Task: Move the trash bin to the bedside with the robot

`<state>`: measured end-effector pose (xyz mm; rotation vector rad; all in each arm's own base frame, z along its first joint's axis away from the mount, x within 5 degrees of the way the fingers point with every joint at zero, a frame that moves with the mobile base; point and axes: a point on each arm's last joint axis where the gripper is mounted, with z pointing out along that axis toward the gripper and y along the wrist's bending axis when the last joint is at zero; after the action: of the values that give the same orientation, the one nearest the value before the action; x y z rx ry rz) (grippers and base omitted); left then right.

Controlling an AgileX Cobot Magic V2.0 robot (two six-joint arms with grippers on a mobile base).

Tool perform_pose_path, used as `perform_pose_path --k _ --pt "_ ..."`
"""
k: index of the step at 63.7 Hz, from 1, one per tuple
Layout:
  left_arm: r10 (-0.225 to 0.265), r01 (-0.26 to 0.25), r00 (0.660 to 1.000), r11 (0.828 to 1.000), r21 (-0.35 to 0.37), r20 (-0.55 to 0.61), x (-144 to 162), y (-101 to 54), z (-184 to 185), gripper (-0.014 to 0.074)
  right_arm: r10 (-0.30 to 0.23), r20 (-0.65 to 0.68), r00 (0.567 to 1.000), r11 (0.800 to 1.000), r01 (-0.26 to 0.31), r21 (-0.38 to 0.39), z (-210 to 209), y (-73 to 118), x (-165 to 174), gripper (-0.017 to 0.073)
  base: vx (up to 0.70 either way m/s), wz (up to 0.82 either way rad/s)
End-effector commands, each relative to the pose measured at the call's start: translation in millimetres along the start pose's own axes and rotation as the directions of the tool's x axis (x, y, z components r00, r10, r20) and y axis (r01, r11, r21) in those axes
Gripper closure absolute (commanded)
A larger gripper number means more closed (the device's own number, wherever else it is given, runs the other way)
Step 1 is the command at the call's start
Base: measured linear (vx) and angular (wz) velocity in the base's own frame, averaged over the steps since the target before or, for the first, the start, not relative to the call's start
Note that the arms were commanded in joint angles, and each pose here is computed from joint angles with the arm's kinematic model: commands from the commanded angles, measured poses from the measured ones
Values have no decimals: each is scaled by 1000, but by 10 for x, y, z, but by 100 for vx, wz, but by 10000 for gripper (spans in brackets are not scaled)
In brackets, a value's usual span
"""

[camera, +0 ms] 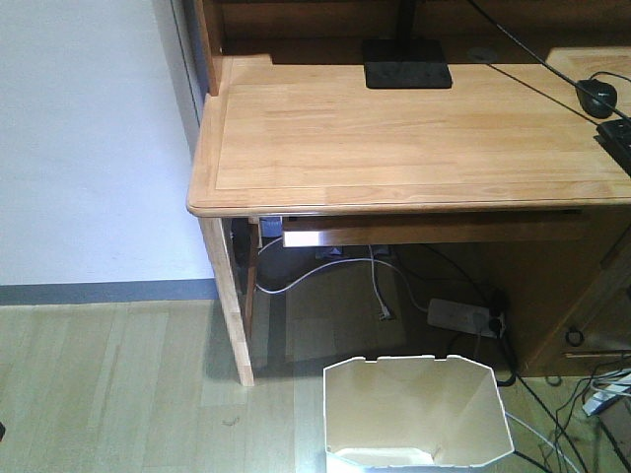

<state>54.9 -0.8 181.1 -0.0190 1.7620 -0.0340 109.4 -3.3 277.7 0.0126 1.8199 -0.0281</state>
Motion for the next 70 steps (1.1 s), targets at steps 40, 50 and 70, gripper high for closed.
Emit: perform_pose_path --k 40,50,70 --pt "-7 7 998 1000 5 65 -8 -1 5 599 -8 144 990 1000 5 16 -3 -16 -218 144 0 0" --pt "-7 7 998 1000 5 65 -8 -1 5 599 -8 144 990 1000 5 16 -3 -16 -218 34 0 0" --pt "-7 7 998 1000 5 65 -8 -1 5 599 5 140 990 1000 -7 13 3 -15 -218 28 0 0"
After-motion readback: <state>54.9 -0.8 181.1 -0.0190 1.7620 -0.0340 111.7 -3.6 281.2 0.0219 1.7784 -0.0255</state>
